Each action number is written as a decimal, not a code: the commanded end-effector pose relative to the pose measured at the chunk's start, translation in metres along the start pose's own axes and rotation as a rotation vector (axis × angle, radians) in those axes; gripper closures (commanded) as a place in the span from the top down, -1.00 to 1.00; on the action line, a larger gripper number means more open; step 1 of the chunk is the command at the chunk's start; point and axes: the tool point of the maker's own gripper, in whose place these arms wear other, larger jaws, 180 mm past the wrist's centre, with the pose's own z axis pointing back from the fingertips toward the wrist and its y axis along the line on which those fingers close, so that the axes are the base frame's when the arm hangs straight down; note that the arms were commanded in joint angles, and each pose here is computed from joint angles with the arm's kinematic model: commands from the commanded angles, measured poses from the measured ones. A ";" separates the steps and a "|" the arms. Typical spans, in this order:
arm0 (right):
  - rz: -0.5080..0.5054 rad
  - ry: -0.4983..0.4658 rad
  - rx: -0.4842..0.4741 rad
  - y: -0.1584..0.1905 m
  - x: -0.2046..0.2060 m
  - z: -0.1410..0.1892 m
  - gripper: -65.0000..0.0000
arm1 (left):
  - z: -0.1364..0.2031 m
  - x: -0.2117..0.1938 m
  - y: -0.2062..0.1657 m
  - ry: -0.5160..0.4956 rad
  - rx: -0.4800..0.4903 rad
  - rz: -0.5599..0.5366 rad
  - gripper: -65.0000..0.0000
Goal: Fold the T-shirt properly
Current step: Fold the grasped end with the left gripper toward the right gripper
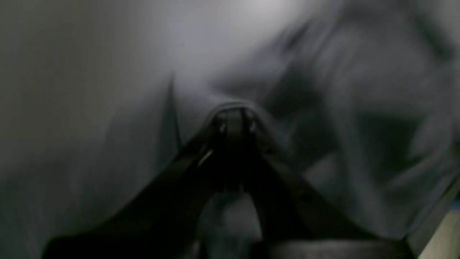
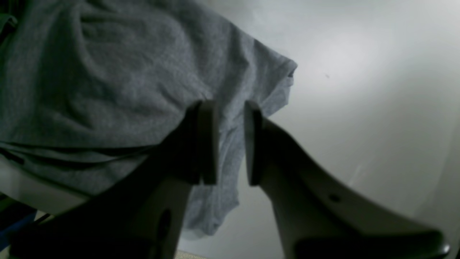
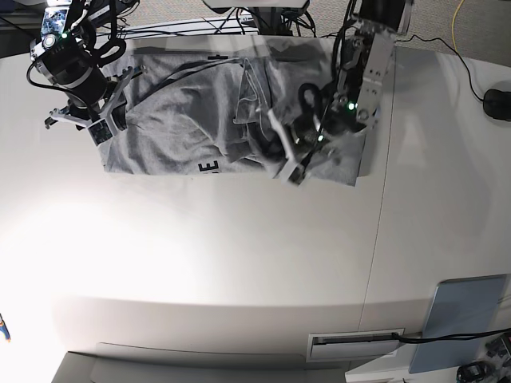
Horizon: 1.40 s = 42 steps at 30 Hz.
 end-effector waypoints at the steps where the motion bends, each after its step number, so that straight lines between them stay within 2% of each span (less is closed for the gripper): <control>1: 0.013 -0.033 -0.010 -0.003 0.008 0.004 -0.59 | 0.001 0.025 -0.006 -0.077 -0.033 -0.001 -1.00; 3: 0.013 -0.033 -0.011 -0.003 0.008 0.004 -0.59 | -0.002 0.042 -0.014 -0.118 -0.072 0.013 -1.00; 7: 0.013 -0.032 -0.011 -0.003 0.008 0.004 -0.59 | -0.003 0.058 -0.017 -0.148 -0.088 0.009 -0.98; 11: 0.015 -0.031 -0.014 -0.004 0.008 0.004 -0.59 | -0.003 0.053 -0.030 -0.114 -0.159 -0.051 -0.39; 12: 0.015 -0.031 -0.014 -0.004 0.008 0.004 -0.59 | -0.002 0.049 -0.032 -0.096 -0.175 -0.066 -0.29; 14: 0.016 -0.029 -0.017 -0.004 0.008 0.004 -0.59 | -0.003 0.039 -0.032 -0.039 -0.178 -0.079 -0.25; 17: 0.026 -0.010 -0.049 -0.010 0.004 0.004 -0.59 | 0.000 0.028 -0.023 0.017 -0.154 -0.073 -0.25; 19: 0.028 0.002 -0.074 -0.015 0.002 0.004 -0.59 | 0.004 0.032 -0.011 -0.006 -0.126 -0.047 -0.33; 23: 0.025 0.001 -0.079 -0.016 0.002 0.004 -0.59 | 0.017 0.046 0.013 -0.075 -0.090 0.036 -0.77; 25: 0.025 0.000 -0.078 -0.015 0.002 0.004 -0.59 | 0.021 0.040 0.024 -0.044 -0.060 0.051 -1.00; 29: 0.025 -0.001 -0.078 -0.015 0.003 0.004 -0.59 | 0.024 0.005 0.021 0.105 -0.084 0.012 -1.00; 32: 0.025 -0.001 -0.078 -0.015 0.003 0.004 -0.59 | 0.027 -0.017 0.013 0.144 -0.104 0.029 -1.00; 34: 0.025 0.000 -0.078 -0.015 0.003 0.004 -0.59 | 0.028 -0.026 0.007 0.139 -0.114 0.051 -1.00; 38: 0.023 -0.002 -0.075 -0.015 0.003 0.004 -0.59 | 0.025 -0.023 -0.006 0.066 -0.138 0.077 -1.00; 42: 0.023 0.000 -0.076 -0.015 0.003 0.004 -0.59 | 0.015 -0.022 -0.027 0.057 -0.164 0.013 -1.00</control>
